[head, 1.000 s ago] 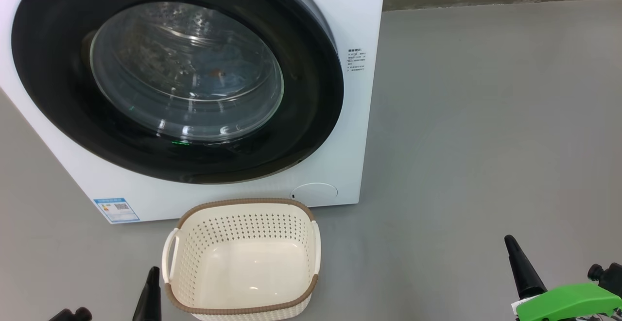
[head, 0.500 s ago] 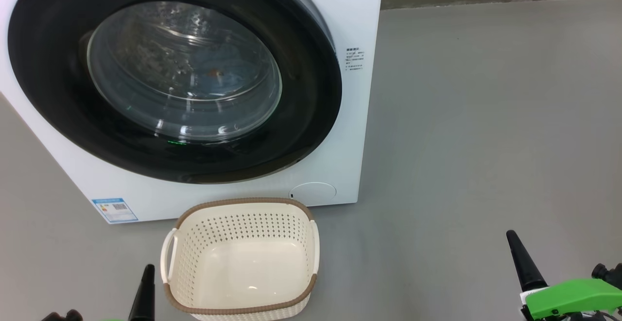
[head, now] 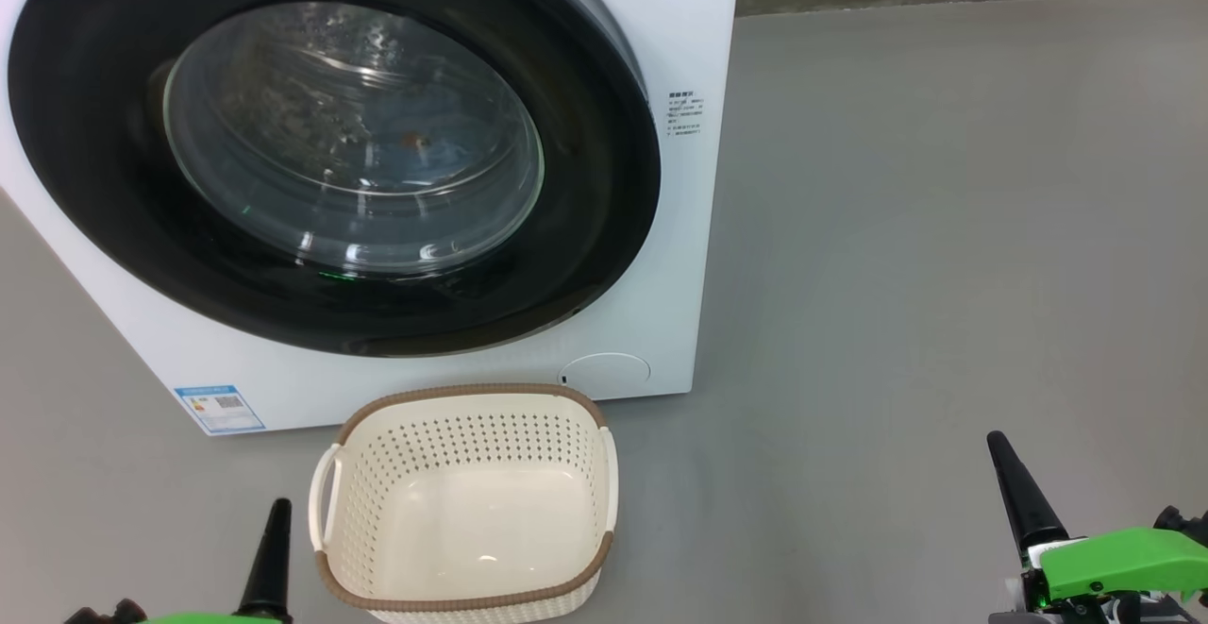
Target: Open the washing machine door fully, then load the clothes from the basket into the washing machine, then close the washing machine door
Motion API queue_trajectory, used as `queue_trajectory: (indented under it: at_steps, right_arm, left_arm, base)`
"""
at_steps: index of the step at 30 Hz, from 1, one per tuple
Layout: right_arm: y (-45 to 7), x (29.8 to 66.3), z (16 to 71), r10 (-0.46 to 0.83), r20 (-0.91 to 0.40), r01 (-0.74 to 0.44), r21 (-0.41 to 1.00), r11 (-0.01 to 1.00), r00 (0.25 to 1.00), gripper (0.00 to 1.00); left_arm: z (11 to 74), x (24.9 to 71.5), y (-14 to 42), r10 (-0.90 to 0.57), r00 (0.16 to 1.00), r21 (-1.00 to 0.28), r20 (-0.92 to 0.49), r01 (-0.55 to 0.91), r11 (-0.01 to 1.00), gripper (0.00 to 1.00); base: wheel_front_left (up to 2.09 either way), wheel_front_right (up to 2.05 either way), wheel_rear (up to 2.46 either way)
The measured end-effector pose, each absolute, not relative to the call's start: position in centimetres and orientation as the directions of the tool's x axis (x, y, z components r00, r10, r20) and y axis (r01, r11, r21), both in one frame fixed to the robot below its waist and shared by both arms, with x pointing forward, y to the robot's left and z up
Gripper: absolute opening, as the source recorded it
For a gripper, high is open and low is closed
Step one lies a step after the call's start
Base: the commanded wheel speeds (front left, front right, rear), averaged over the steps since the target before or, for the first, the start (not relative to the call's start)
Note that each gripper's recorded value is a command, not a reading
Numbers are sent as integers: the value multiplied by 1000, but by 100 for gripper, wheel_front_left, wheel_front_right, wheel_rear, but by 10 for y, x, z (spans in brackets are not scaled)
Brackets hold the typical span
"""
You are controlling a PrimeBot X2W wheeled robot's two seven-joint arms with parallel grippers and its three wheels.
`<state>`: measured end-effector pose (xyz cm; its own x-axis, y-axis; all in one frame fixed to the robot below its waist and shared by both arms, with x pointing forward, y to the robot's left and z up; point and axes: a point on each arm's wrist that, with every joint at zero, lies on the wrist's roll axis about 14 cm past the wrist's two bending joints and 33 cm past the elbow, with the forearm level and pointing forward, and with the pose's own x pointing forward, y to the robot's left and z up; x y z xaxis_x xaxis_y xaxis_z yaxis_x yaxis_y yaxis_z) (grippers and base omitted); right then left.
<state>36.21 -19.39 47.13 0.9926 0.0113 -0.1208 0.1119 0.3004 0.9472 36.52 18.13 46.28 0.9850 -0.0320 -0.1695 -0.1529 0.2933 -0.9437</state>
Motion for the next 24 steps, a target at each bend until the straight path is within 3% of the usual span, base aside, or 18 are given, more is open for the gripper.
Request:
queue_trajectory:
  at_steps: [24]
  right_arm:
    - [-203, 371, 477, -22, -93, 93, 995, 38, 995, 0]
  left_arm:
    - [479, 376, 187, -30, 995, -994, -95, -94, 52, 0]
  base:
    - [0, 0, 0]
